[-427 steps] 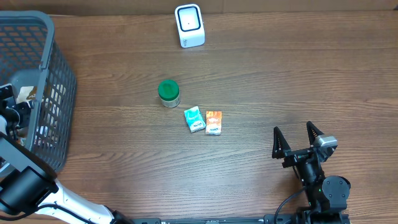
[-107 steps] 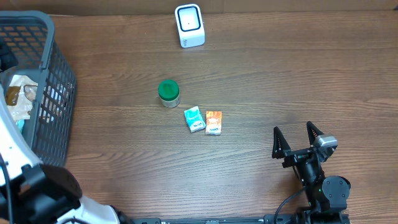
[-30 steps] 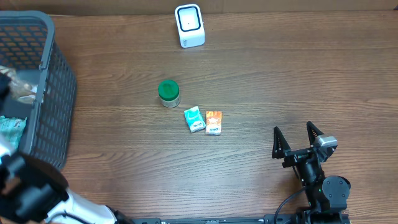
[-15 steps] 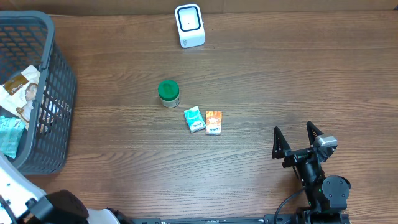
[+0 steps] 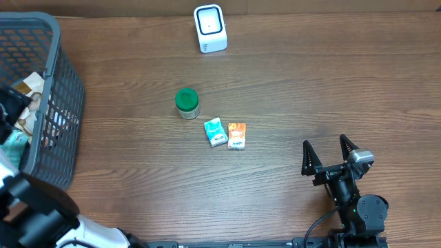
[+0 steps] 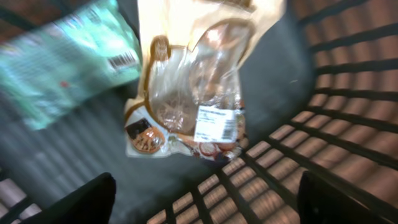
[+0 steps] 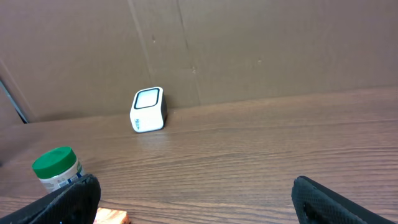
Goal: Scan the item barcode
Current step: 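Lift the Pantree bag out of the basket with the left gripper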
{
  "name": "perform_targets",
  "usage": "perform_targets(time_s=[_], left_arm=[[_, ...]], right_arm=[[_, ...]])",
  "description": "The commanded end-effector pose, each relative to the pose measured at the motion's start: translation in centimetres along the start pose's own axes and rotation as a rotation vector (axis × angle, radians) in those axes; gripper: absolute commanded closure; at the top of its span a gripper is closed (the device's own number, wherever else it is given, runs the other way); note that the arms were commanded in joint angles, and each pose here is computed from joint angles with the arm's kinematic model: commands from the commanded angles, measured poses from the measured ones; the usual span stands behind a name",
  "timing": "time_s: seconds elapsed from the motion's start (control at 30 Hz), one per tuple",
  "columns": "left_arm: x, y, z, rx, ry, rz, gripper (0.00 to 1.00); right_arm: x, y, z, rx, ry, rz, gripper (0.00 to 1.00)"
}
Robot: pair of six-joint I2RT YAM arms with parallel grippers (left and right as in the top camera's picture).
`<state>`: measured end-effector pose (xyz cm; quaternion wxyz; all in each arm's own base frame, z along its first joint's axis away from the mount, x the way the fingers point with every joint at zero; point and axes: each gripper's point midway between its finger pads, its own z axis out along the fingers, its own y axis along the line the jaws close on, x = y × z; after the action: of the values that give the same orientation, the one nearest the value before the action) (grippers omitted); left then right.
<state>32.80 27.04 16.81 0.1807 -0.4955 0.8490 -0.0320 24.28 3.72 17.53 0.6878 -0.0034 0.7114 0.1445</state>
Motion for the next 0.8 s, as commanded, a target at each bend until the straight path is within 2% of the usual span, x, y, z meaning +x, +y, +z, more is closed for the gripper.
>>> perform_targets(time_s=[0.0, 0.07, 0.27, 0.63, 0.77], left_arm=[[1.3, 0.7, 3.1, 0.056, 0.082, 0.01, 0.2], [1.5, 1.3, 4.7, 0.062, 0.095, 0.02, 0.18], [1.3, 2.4, 7.6, 0.061, 0.085, 0.115, 0.0], [3.6, 3.8, 12.8, 0.006, 0.213, 0.121, 0.0], [3.6, 4.0, 13.9, 0.003, 0.216, 0.126, 0.03]], right_arm=[[0.1, -0.2, 0.0, 0.006, -0.008, -0.005, 0.0], [0.1, -0.2, 0.0, 0.006, -0.008, -0.005, 0.0], [0.1, -0.2, 0.0, 0.006, -0.008, -0.005, 0.0], [0.1, -0.2, 0.0, 0.006, -0.008, -0.005, 0.0], [0.1, -0.2, 0.0, 0.006, -0.008, -0.005, 0.0]])
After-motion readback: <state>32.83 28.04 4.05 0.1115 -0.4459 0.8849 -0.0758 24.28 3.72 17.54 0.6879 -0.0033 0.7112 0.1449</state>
